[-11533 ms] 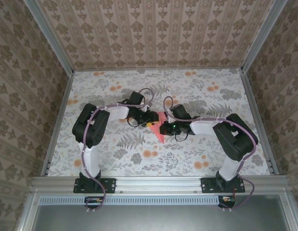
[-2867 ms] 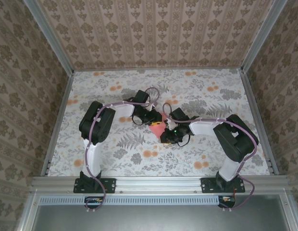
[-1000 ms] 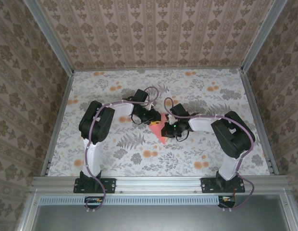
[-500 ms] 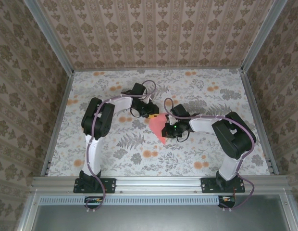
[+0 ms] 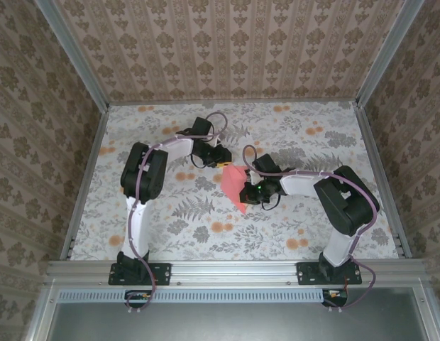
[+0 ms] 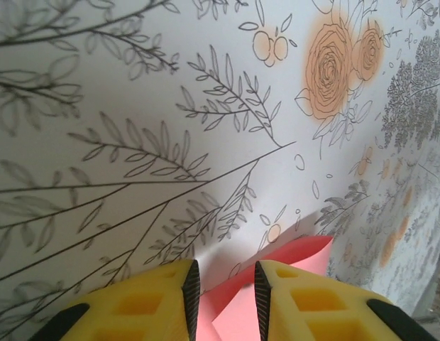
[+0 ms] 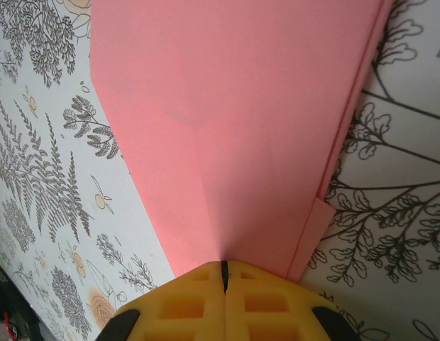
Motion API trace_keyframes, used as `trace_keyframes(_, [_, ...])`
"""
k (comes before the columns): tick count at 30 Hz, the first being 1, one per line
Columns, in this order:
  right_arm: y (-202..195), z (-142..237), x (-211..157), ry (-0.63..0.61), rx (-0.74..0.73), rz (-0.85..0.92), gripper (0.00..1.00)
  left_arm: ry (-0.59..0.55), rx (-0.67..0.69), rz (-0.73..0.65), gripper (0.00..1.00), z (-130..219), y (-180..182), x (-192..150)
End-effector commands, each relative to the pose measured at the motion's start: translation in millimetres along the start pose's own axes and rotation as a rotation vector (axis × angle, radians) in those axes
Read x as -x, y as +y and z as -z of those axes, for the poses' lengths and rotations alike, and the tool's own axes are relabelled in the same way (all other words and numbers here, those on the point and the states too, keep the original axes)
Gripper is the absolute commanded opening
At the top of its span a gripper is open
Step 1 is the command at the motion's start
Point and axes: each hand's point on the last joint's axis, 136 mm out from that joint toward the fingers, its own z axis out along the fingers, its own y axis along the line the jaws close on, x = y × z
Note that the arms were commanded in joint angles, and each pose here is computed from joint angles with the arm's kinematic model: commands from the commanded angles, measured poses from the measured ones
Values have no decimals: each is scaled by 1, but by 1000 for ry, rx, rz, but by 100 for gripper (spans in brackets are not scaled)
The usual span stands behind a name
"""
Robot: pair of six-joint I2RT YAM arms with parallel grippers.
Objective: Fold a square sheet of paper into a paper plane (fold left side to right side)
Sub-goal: Fourth fold the wing at the center of the table.
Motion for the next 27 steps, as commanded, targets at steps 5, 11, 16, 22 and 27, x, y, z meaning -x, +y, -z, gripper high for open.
trace_keyframes(5, [-55,-8,-55,176,-209,-103,0,-105,27,-87,30,54,-15,-18])
trace_keyframes(11, [-54,-10,-54,180,-207,-101,0,-17,-102,-107,27,45,-48,-66])
trace_keyframes(16, [-55,-10,-55,184,-210,-102,0,71,-142,-109,24,22,-65,-94])
trace_keyframes(22, [-54,-10,-56,188,-211,-100,0,132,-139,-77,21,-5,-64,-114])
trace_keyframes(27, [-53,-10,-55,191,-208,-97,0,158,-119,-45,19,-12,-56,-121])
